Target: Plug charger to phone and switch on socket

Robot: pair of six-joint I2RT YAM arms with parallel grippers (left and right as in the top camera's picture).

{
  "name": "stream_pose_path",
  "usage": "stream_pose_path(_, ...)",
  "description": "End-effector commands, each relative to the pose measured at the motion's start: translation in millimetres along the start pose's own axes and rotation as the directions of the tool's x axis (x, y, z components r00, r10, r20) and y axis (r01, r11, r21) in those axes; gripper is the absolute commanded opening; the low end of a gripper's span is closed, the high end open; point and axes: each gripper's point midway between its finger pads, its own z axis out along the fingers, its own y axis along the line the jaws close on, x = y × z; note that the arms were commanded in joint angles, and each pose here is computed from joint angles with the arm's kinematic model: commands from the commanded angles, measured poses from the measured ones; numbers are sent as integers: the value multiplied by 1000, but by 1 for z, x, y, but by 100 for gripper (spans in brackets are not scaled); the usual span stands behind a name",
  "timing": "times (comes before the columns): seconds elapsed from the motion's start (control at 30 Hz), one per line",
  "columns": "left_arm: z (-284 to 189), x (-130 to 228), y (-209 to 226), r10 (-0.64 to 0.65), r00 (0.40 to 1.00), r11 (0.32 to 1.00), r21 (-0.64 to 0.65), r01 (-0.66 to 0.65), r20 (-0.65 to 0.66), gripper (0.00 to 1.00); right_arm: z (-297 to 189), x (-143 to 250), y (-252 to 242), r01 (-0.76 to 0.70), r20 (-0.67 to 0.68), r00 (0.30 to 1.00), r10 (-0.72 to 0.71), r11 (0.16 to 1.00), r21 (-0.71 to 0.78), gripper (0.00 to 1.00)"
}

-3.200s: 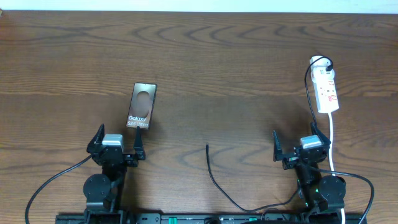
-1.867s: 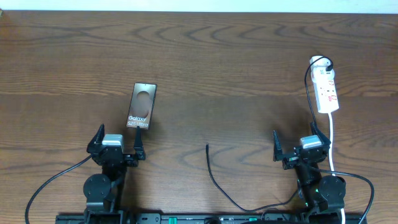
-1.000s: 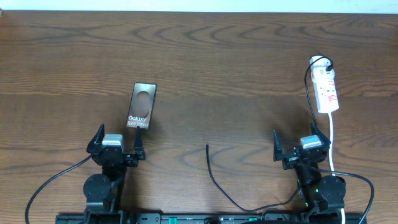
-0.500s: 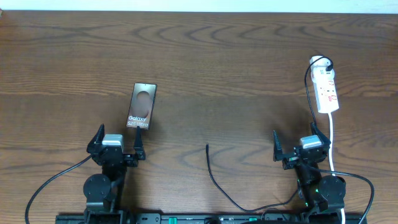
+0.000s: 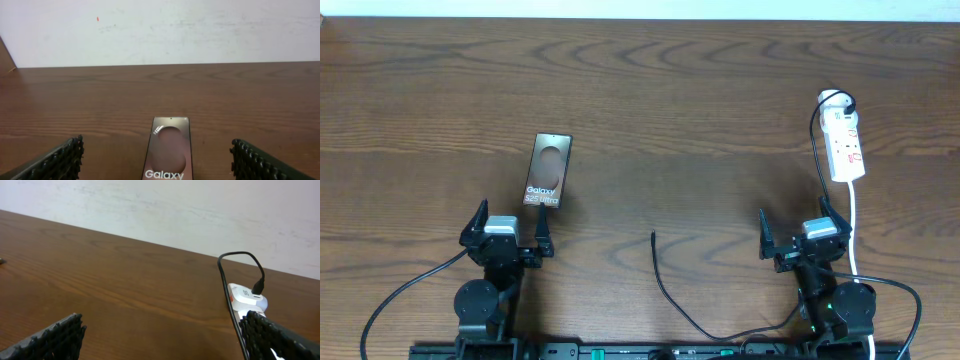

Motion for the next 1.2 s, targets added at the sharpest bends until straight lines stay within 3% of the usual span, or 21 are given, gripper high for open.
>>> stream_pose_path(0.0,1,16,-1,5,999,1000,6,-4,-48,92,-1,0,0,-10,4,1000,10,1000,1,99)
stream_pose_path(0.83,1,15,0,10,999,1000,2,-10,-47,92,0,0,0,-10,3,1000,10,1000,1,99)
stream_pose_path(1.17,1,-2,-1,22,1000,1000,5,-22,19,92,0,0,0,-10,3,1000,10,1000,1,99)
